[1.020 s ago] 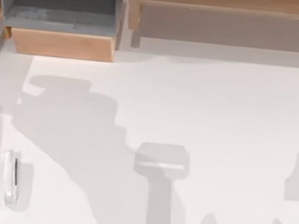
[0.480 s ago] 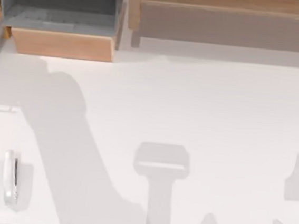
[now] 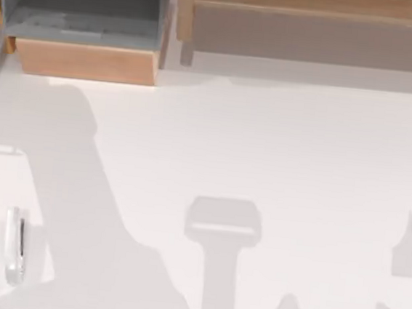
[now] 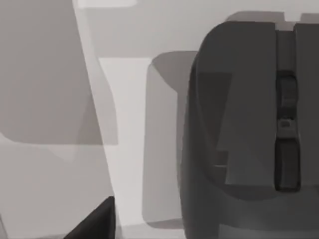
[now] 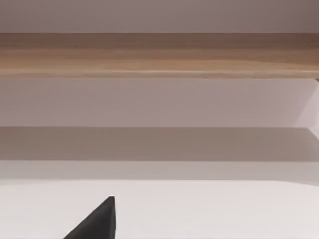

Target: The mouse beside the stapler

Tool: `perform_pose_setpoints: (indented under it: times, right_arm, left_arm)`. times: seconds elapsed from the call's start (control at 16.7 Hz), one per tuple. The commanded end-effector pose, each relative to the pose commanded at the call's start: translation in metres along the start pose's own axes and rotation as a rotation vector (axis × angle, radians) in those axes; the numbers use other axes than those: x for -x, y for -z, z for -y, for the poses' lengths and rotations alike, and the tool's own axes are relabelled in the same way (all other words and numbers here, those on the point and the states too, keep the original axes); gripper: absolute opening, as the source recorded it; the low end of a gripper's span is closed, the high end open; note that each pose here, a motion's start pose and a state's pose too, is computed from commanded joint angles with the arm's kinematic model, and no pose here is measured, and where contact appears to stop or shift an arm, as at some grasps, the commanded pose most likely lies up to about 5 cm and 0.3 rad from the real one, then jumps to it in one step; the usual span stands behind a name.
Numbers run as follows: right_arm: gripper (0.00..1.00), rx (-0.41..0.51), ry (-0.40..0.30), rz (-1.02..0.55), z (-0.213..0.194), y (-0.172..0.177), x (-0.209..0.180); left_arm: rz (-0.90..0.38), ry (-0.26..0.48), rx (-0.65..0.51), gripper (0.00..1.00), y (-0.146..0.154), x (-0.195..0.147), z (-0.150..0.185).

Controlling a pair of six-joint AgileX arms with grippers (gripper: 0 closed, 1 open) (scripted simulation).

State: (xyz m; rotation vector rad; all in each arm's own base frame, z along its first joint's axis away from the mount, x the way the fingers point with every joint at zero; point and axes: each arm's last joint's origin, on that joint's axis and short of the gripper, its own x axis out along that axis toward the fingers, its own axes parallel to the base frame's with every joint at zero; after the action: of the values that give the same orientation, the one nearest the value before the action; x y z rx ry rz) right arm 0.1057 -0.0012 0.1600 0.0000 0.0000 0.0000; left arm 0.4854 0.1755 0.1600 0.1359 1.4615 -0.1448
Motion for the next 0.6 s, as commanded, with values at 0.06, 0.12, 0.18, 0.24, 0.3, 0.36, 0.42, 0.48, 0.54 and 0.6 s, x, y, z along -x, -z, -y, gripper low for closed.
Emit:
perform_pose_setpoints:
  times: [0.06, 0.12, 0.18, 0.24, 0.3, 0.36, 0.42, 0.48, 0.54, 0.6]
  right_arm:
    - [1.0, 0.0, 0.0, 0.0, 0.0, 0.0, 0.0]
    - [1.0, 0.0, 0.0, 0.0, 0.0, 0.0, 0.0]
    - [1.0, 0.0, 0.0, 0.0, 0.0, 0.0, 0.0]
    - [1.0, 0.0, 0.0, 0.0, 0.0, 0.0, 0.0]
    - [1.0, 0.0, 0.0, 0.0, 0.0, 0.0, 0.0]
    - [1.0, 0.0, 0.0, 0.0, 0.0, 0.0, 0.0]
    - [1.0, 0.0, 0.0, 0.0, 0.0, 0.0, 0.0]
    - [1.0, 0.0, 0.0, 0.0, 0.0, 0.0, 0.0]
    - [1.0, 0.0, 0.0, 0.0, 0.0, 0.0, 0.0]
    - [1.0, 0.0, 0.0, 0.0, 0.0, 0.0, 0.0]
  left_arm:
    - [0.0, 0.0, 0.0, 1.0, 0.0, 0.0, 0.0]
    - [0.0, 0.0, 0.0, 1.0, 0.0, 0.0, 0.0]
    - [0.0, 0.0, 0.0, 1.0, 0.0, 0.0, 0.0]
    - [0.0, -0.001, 0.006, 1.0, 0.0017, 0.0001, -0.0026]
    - [0.0, -0.001, 0.006, 1.0, 0.0017, 0.0001, -0.0026]
    - [0.0, -0.001, 0.005, 1.0, 0.0018, -0.0001, -0.0027]
    - [0.0, -0.001, 0.003, 1.0, 0.002, -0.0005, -0.0027]
    - [0.0, 0.0, 0.002, 1.0, 0.0023, -0.001, -0.0027]
    - [0.0, 0.0, 0.001, 1.0, 0.0026, -0.0017, -0.0028]
    - [0.0, 0.0, 0.0, 1.0, 0.0029, -0.0027, -0.0028]
